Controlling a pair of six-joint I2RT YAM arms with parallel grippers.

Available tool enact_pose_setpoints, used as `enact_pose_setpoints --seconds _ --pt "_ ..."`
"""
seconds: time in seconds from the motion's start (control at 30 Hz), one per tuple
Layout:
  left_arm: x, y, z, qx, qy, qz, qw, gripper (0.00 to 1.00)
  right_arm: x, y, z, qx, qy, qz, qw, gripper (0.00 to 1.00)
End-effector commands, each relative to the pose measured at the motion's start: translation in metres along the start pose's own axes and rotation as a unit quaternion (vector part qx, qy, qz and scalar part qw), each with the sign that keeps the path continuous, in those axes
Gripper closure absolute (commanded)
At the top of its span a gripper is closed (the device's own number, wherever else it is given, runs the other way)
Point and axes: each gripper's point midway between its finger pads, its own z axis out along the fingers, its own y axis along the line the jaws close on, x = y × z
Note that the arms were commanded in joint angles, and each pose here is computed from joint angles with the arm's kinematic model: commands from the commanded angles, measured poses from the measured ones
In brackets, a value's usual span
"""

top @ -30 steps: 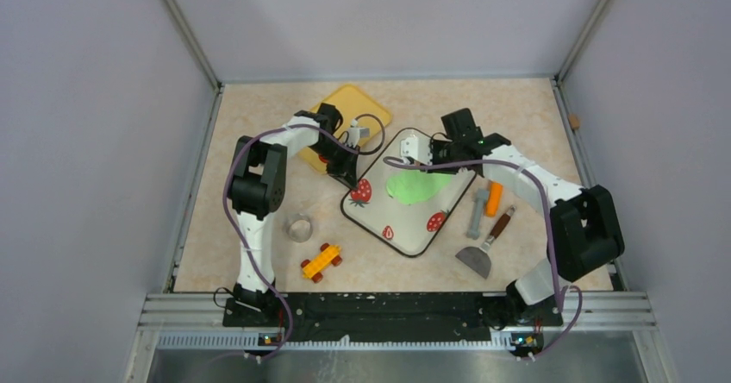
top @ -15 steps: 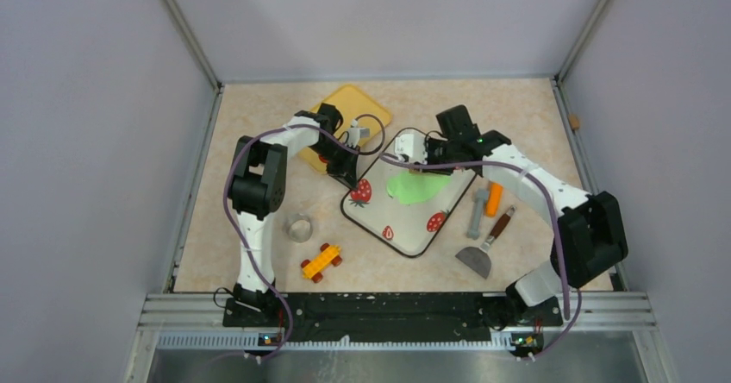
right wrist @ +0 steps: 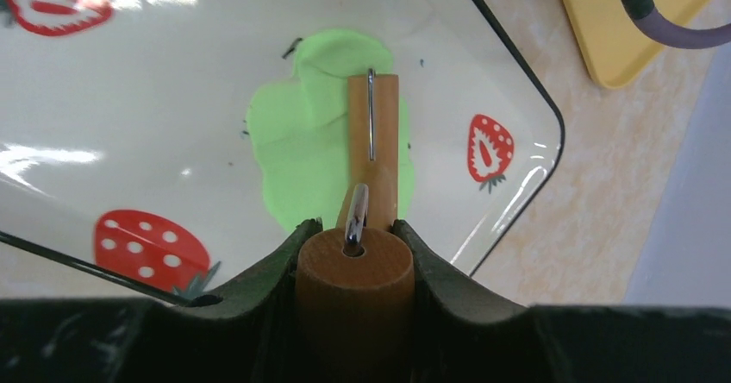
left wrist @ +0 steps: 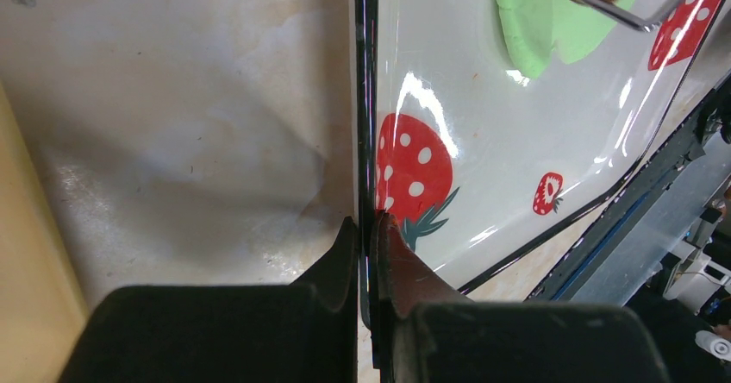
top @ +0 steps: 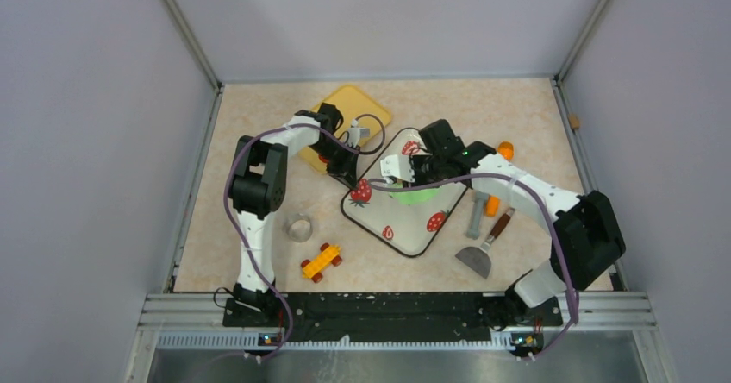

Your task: Roll out the dumpling wrappers from the dough

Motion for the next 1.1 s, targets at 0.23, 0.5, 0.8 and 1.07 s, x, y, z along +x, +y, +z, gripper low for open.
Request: enact_pose_setpoints --seconds 0.23,0.5,0.8,1.07 --pt "0.002 0.019 0.001 -0.034 0.01 0.011 0.999 1.0 0.044 0.007 0.049 -0.012 0.048 -0.027 0.998 1.0" --pt "0.005 0.02 0.004 -0.033 0.011 0.008 0.999 1.0 -0.003 -0.069 -0.002 0.111 0.008 -0.007 0.994 1.0" --pt "0.007 0.021 0.008 -0.028 0.015 0.003 0.999 1.0 -0.035 -0.058 -0.054 0.112 -0.043 -0.027 0.992 1.0" --pt "0.004 0.023 0.007 -0.031 0.015 0.003 0.999 1.0 0.005 0.019 -0.024 0.038 -0.031 -0.053 0.997 1.0"
